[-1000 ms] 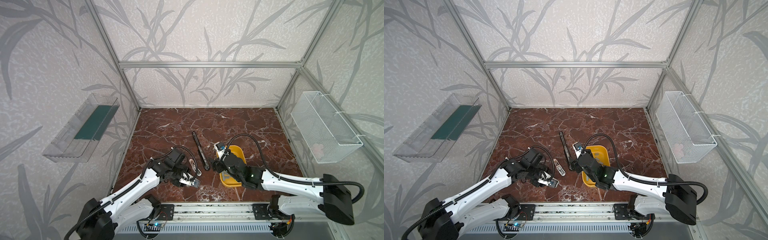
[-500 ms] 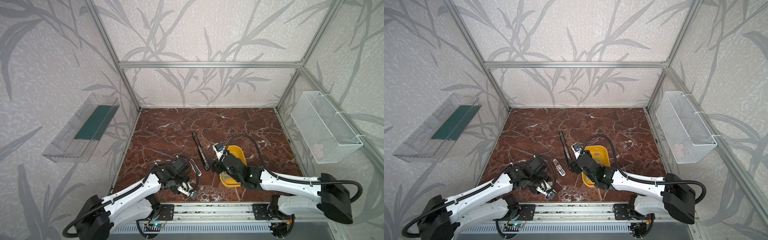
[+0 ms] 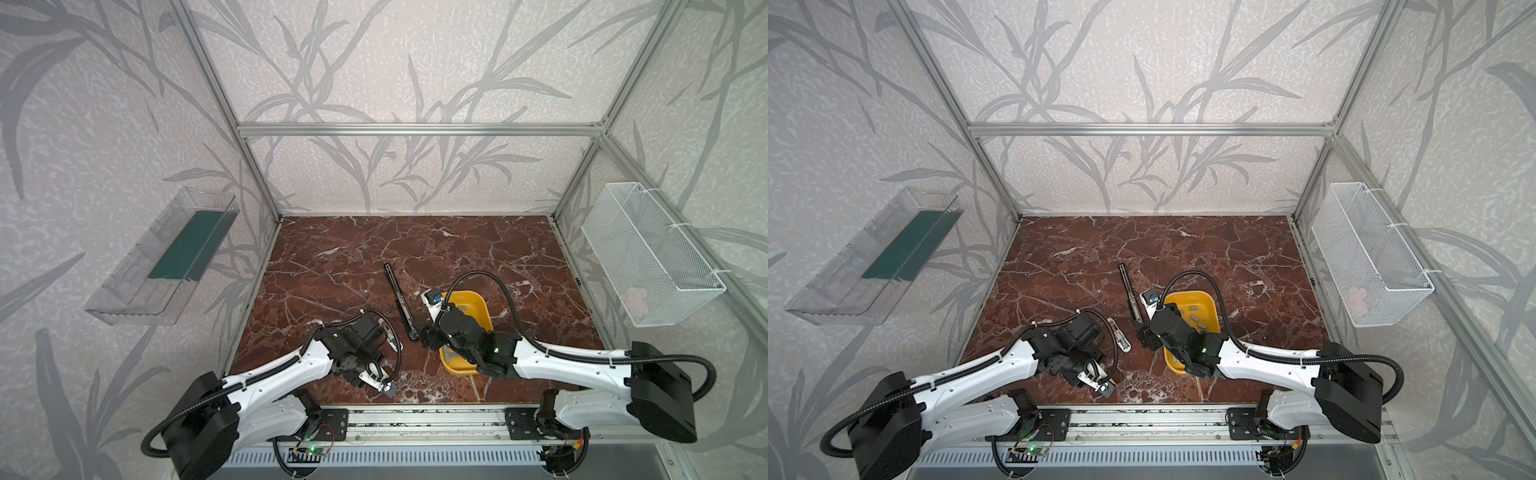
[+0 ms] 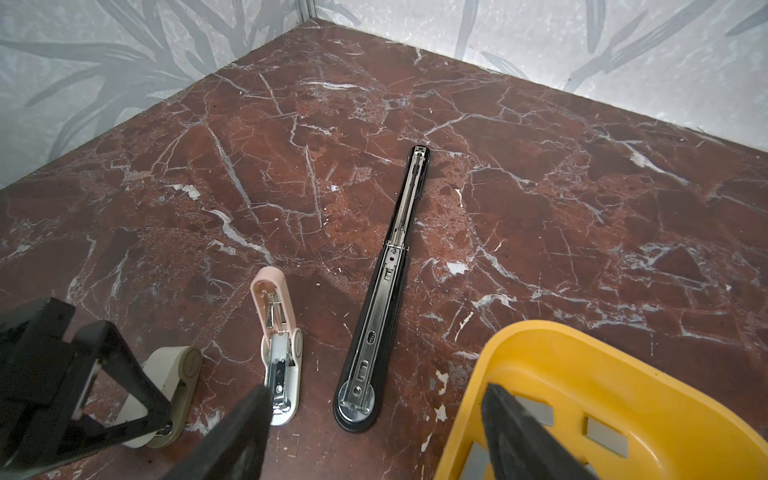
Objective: Load the staples into the stapler
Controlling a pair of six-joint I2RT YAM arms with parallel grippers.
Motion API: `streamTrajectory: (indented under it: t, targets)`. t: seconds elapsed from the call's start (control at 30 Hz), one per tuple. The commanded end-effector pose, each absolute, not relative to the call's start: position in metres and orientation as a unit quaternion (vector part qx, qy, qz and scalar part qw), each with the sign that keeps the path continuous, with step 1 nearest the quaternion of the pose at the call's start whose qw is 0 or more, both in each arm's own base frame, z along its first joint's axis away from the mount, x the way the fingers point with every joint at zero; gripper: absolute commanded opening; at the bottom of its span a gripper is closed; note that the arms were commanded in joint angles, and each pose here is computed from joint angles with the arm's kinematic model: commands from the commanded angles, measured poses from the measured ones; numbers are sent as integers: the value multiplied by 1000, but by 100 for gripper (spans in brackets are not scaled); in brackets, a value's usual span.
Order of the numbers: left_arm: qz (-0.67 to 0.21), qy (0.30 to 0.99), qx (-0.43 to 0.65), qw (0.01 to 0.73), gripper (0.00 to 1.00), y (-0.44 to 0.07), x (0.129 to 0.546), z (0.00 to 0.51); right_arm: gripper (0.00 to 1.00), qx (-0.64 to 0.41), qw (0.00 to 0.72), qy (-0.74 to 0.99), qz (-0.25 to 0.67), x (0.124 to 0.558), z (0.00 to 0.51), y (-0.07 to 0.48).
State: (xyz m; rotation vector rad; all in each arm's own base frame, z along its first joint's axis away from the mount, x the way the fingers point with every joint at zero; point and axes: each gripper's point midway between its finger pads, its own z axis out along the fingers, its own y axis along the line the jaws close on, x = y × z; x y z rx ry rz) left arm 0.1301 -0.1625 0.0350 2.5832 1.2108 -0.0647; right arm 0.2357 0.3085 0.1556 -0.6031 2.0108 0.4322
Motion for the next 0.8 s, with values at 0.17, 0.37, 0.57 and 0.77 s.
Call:
streamTrajectory:
  t: [0.17, 0.37, 0.57, 0.77]
  targets:
    - [-34, 406, 903, 136, 45, -171, 132, 41, 80, -235, 486, 822, 180, 241, 165, 312]
    - [-36, 411, 903, 118, 48, -169, 132, 32, 80, -238, 481, 824, 183, 241, 161, 314]
    - [-43, 410, 903, 125, 48, -175, 133, 34, 80, -238, 480, 824, 184, 241, 162, 314]
    - [-44, 411, 902, 123, 44, -175, 133, 34, 80, -237, 484, 822, 183, 241, 165, 313]
